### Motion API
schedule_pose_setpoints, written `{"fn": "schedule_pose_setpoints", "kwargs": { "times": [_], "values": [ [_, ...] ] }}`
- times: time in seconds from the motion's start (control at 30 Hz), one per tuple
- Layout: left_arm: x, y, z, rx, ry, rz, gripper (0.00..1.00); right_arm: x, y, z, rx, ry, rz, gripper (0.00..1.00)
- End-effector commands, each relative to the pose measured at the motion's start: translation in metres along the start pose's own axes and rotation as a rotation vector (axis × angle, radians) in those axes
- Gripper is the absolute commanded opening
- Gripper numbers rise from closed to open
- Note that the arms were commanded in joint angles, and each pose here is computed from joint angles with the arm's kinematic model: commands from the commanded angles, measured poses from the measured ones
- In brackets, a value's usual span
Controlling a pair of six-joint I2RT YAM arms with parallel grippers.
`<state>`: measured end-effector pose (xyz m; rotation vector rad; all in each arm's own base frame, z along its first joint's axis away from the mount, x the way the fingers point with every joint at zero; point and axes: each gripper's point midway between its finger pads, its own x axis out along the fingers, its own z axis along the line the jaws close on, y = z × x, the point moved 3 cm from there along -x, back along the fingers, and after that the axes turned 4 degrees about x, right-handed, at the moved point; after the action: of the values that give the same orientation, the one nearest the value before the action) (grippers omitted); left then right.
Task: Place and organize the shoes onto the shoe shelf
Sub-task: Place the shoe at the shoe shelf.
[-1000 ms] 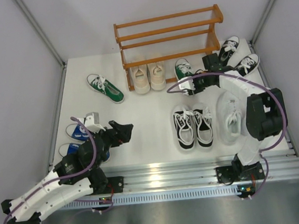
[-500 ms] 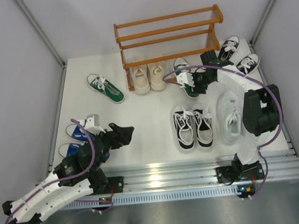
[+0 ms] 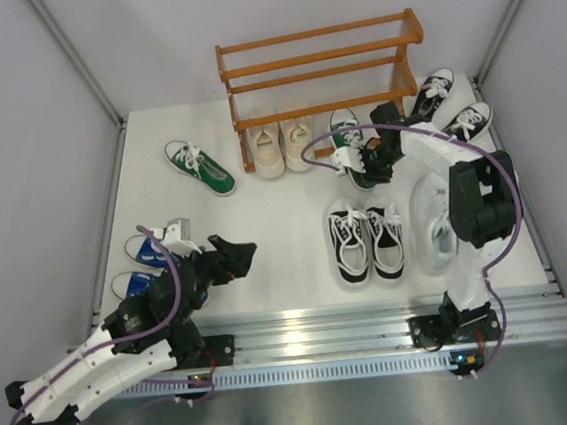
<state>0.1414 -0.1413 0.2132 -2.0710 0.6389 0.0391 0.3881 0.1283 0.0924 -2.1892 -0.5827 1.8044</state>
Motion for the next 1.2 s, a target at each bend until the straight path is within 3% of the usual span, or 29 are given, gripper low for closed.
{"fn": "schedule_pose_setpoints", "kwargs": {
  "times": [0.0,0.07,0.2,0.53,0.77,1.17],
  "values": [
    [0.001,-0.006,-0.009,-0.035,0.039,-0.029,0.93,-0.007,-0.009,-0.013,-0.019,0.036,0.008,0.35],
    [0.001,-0.006,-0.009,-0.034,0.040,-0.028,0.93,-0.008,-0.010,-0.014,-0.026,0.047,0.008,0.16],
    [0.000,-0.007,-0.009,-0.032,0.040,-0.030,0.93,-0.025,-0.021,-0.029,-0.093,0.139,-0.013,0.00],
    [0.001,-0.009,-0.008,-0.023,0.032,-0.042,0.93,-0.057,-0.057,-0.074,-0.169,0.377,-0.100,0.00],
    [0.001,-0.010,-0.007,-0.020,0.024,-0.046,0.93,-0.061,-0.072,-0.101,-0.139,0.546,-0.132,0.00],
    [0.006,-0.009,-0.009,-0.011,0.005,-0.034,0.93,-0.034,-0.067,-0.133,-0.076,0.560,-0.090,0.00]
  ]
}}
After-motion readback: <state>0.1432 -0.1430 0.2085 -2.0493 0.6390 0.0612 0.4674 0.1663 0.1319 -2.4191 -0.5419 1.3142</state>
